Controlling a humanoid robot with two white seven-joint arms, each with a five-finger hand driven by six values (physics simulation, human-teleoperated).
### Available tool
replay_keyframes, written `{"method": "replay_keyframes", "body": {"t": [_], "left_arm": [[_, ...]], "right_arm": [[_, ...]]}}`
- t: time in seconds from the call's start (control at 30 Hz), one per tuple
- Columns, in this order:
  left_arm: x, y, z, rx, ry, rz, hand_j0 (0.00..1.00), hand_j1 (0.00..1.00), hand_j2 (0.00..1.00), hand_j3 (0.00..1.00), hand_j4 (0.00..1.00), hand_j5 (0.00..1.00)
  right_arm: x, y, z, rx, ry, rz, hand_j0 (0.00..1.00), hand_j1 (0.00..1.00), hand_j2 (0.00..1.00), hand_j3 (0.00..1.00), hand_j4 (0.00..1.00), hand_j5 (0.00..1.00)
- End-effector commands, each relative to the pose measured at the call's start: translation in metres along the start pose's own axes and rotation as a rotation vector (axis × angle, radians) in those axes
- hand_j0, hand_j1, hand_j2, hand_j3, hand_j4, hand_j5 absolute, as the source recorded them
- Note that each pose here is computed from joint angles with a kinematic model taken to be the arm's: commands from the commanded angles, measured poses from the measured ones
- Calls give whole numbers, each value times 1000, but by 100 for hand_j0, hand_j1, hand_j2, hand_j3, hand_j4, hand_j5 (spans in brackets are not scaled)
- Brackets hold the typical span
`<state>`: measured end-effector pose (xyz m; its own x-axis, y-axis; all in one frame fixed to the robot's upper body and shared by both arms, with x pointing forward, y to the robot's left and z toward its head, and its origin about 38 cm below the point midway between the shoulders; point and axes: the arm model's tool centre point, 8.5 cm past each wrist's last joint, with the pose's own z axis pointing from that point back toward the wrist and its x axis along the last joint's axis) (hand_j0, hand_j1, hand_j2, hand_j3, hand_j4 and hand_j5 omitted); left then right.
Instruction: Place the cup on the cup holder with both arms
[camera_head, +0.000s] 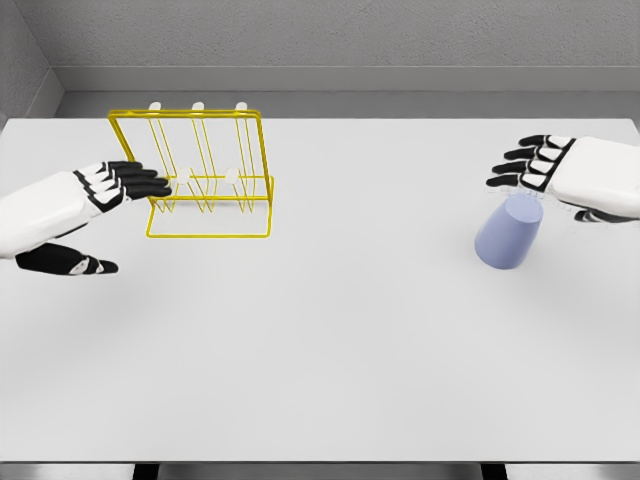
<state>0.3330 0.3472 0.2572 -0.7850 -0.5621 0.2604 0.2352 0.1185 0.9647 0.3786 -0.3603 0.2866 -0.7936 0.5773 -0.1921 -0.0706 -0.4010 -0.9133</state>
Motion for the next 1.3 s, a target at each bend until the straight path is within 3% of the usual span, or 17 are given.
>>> {"method": "replay_keyframes", "body": {"t": [0.0, 0.2, 0.33, 0.47, 0.57, 0.77, 0.9, 0.97, 1.07, 1.27], "left_arm": [[0, 1, 1, -2, 3, 0, 100, 100, 100, 100, 100, 100], [0, 1, 0, 0, 0, 4, 100, 100, 100, 100, 100, 100], [4, -14, -7, 71, -31, 169, 100, 100, 100, 100, 100, 100], [11, -47, -12, 38, -52, 313, 100, 100, 100, 100, 100, 100], [25, -83, -25, 18, -89, 422, 100, 100, 100, 100, 100, 100], [43, -119, -40, -18, -134, 519, 100, 100, 100, 100, 100, 100], [47, -127, -40, -37, -139, 538, 100, 100, 100, 100, 100, 100], [47, -122, -46, -12, -152, 543, 100, 100, 100, 100, 100, 100], [45, -108, -57, 50, -176, 634, 100, 100, 100, 100, 100, 100], [50, -100, -79, 94, -230, 783, 100, 100, 100, 100, 100, 100]], "right_arm": [[0, 10, -6, 67, -1, 2, 100, 100, 100, 100, 100, 100], [-9, 19, -16, 91, 24, 21, 100, 100, 100, 100, 100, 100], [-8, 30, -33, 113, 5, 7, 100, 100, 100, 100, 100, 100], [-9, 41, -39, 139, 7, 6, 100, 100, 100, 100, 100, 100], [-7, 45, -41, 151, 2, 5, 100, 100, 100, 100, 100, 100], [-11, 57, -45, 175, 12, -15, 100, 100, 100, 100, 100, 100], [-11, 60, -50, 175, 11, -21, 100, 100, 100, 100, 100, 100], [-14, 58, -57, 161, 14, -22, 100, 100, 100, 100, 100, 100], [-12, 61, -62, 165, 7, -26, 100, 100, 100, 100, 100, 100], [-9, 66, -66, 175, -1, -26, 100, 100, 100, 100, 100, 100]]}}
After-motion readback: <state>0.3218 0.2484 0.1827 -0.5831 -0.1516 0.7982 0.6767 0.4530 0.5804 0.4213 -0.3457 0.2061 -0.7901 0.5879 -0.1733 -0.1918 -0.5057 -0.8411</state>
